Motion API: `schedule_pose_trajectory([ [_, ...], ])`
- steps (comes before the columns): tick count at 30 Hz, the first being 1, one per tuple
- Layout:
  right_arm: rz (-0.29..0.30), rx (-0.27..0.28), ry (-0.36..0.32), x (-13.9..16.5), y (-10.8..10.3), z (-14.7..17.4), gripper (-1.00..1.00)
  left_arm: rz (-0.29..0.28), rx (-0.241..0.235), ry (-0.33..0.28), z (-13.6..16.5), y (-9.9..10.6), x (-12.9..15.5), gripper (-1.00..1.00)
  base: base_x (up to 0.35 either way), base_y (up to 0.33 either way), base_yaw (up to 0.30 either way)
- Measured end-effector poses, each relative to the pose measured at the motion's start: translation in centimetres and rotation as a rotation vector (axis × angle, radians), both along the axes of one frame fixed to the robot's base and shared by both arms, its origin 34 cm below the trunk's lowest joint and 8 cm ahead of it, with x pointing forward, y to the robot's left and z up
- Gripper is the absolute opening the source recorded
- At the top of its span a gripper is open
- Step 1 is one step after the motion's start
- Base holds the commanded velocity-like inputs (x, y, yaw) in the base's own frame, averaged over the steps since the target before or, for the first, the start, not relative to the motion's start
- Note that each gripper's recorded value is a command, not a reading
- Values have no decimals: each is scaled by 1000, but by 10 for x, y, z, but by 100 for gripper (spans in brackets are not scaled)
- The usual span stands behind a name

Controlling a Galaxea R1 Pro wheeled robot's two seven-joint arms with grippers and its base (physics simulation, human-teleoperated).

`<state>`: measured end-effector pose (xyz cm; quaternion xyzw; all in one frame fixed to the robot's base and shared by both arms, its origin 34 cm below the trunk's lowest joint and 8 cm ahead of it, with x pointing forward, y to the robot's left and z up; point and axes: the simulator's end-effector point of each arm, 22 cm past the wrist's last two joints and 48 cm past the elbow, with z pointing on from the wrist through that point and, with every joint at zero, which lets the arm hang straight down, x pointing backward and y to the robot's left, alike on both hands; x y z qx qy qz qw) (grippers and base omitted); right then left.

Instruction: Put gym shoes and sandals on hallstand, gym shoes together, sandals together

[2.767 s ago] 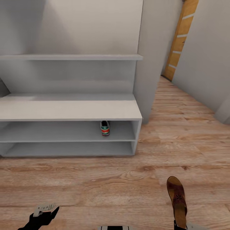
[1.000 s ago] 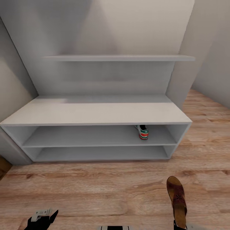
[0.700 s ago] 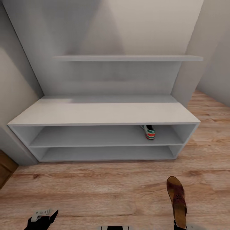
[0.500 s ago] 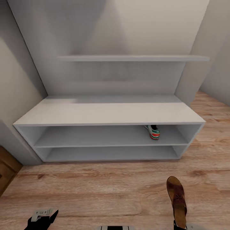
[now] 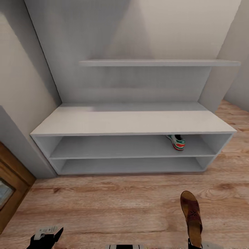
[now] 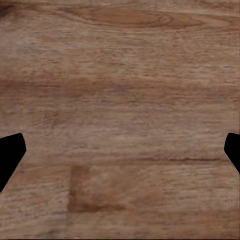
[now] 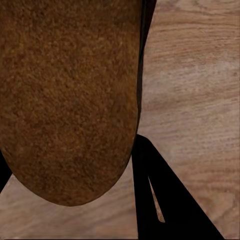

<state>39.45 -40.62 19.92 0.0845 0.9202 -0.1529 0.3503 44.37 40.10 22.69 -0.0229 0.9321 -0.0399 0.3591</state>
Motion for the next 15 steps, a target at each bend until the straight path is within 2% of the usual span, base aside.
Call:
schedule_pose_trajectory([
  [15,0,0,0,0,0,0,-100,-4,1,1,0,-1,0,100,-206,264,0],
])
